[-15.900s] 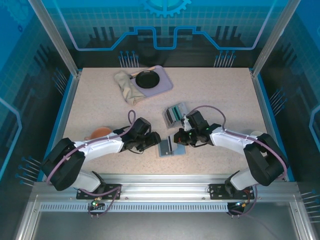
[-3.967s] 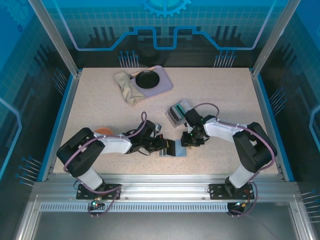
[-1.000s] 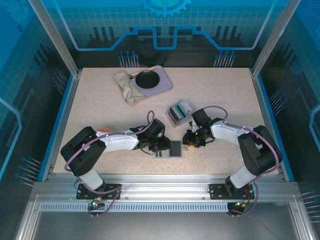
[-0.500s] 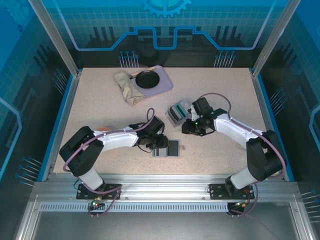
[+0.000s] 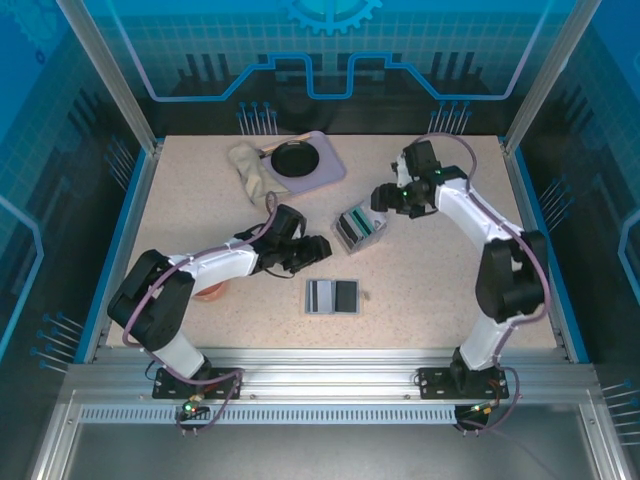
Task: Put the credit cards into the card holder
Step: Move the storage box to the center of the table.
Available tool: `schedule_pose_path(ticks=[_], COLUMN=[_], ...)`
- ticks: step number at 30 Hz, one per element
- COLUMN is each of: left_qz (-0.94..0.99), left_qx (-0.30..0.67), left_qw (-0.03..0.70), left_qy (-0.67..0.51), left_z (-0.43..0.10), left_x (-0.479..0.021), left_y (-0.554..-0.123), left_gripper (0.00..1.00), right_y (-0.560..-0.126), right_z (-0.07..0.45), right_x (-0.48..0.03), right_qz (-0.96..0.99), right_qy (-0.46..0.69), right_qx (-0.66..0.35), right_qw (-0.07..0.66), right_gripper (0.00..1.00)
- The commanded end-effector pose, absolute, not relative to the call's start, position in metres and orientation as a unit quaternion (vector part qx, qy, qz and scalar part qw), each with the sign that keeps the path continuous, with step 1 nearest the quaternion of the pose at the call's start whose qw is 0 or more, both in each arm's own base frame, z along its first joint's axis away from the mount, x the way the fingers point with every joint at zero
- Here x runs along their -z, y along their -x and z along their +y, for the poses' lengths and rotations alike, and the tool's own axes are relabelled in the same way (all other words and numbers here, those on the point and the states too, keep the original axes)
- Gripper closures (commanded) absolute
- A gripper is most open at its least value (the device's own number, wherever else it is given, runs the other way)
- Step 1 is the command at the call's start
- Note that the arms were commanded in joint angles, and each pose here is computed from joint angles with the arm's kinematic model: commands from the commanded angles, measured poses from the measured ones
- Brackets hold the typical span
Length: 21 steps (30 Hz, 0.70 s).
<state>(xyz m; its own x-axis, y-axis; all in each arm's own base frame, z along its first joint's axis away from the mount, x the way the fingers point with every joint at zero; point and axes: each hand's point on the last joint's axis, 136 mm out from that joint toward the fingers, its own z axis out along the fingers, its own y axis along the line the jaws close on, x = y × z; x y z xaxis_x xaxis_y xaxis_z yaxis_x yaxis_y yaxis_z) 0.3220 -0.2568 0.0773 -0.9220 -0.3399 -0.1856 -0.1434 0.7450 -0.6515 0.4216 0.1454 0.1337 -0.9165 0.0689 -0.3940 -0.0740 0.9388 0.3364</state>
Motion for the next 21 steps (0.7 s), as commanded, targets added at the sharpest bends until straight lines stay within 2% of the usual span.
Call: schedule_pose_path(ticks=[1, 9, 21], left_qz=[0.904, 0.898, 0.901], left_qx=[0.371, 0.379, 0.369], left_qw=[0.153, 0.154, 0.153], left_qy=[0.147, 0.161, 0.169], left_z=[-0.265, -0.26, -0.249], left_x=[-0.096, -0.098, -0.09], left_y=[-0.338, -0.348, -0.354], left_gripper=[0.35, 0.34, 0.33], right_y=[-0.431, -0.448, -0.4], right_z=[0.153, 0.191, 0.233], right_x=[-0.119, -0.091, -0.108], right_qz=[0.967, 0.95, 0.907], right_qy=[0.017, 0.054, 0.126], right_qx=[-0.193, -0.287, -0.395], right_qw=[0.165, 0.107, 0.073], right_gripper=[0.29, 0.29, 0.3])
